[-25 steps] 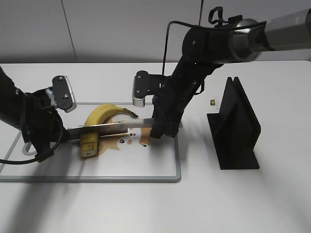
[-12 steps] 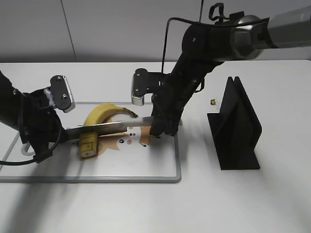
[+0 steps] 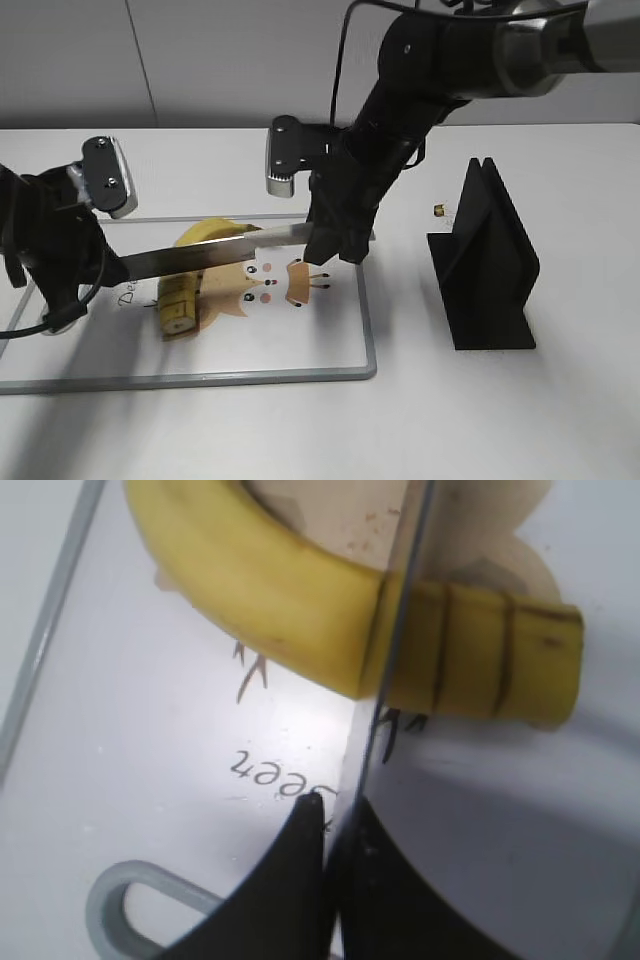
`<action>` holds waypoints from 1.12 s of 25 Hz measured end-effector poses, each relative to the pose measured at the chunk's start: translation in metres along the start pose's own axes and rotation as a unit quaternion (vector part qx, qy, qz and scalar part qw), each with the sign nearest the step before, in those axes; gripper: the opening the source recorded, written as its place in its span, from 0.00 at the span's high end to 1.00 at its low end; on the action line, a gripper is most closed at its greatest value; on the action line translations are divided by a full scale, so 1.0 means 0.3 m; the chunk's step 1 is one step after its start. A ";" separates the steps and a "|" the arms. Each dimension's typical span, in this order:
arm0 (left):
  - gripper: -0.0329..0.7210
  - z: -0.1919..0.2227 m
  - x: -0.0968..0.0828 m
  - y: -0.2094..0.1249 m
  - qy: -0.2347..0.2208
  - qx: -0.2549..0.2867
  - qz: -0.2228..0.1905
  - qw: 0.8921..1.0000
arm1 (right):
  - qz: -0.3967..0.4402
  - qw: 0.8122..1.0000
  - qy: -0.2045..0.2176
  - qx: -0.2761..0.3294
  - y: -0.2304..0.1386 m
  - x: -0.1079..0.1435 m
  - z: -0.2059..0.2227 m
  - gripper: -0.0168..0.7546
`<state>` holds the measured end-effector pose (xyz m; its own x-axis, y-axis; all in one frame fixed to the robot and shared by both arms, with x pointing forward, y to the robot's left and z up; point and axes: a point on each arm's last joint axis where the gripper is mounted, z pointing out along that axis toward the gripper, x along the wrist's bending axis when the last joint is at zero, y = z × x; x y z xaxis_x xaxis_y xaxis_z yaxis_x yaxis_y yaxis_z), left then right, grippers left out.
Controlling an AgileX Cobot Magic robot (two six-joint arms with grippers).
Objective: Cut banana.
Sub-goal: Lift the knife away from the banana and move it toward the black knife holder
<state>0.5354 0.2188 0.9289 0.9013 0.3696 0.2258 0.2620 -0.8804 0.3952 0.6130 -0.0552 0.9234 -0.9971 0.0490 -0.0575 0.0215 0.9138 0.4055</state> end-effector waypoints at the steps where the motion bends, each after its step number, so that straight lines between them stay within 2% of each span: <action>1: 0.95 -0.013 0.002 0.005 0.005 -0.003 0.003 1.000 | -0.001 1.000 -0.003 -0.002 0.005 0.000 -0.013 0.74; 9: 0.95 -0.141 -0.003 0.040 0.032 -0.031 0.025 0.999 | -0.017 0.999 -0.023 -0.020 0.048 0.015 -0.139 0.74; 20: 0.96 -0.358 -0.033 0.082 0.102 -0.074 0.069 0.990 | -0.043 0.996 -0.060 -0.056 0.119 0.052 -0.352 0.74; 28: 0.96 -0.390 -0.037 0.086 0.117 -0.081 0.075 0.987 | -0.047 0.995 -0.064 -0.060 0.131 0.053 -0.372 0.74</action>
<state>0.4917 0.2267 1.0407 0.8160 0.3141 0.4852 0.0565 -0.8787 0.4740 0.5898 -0.0635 1.0402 -0.9768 0.0230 -0.2131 -0.0885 0.8622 0.4987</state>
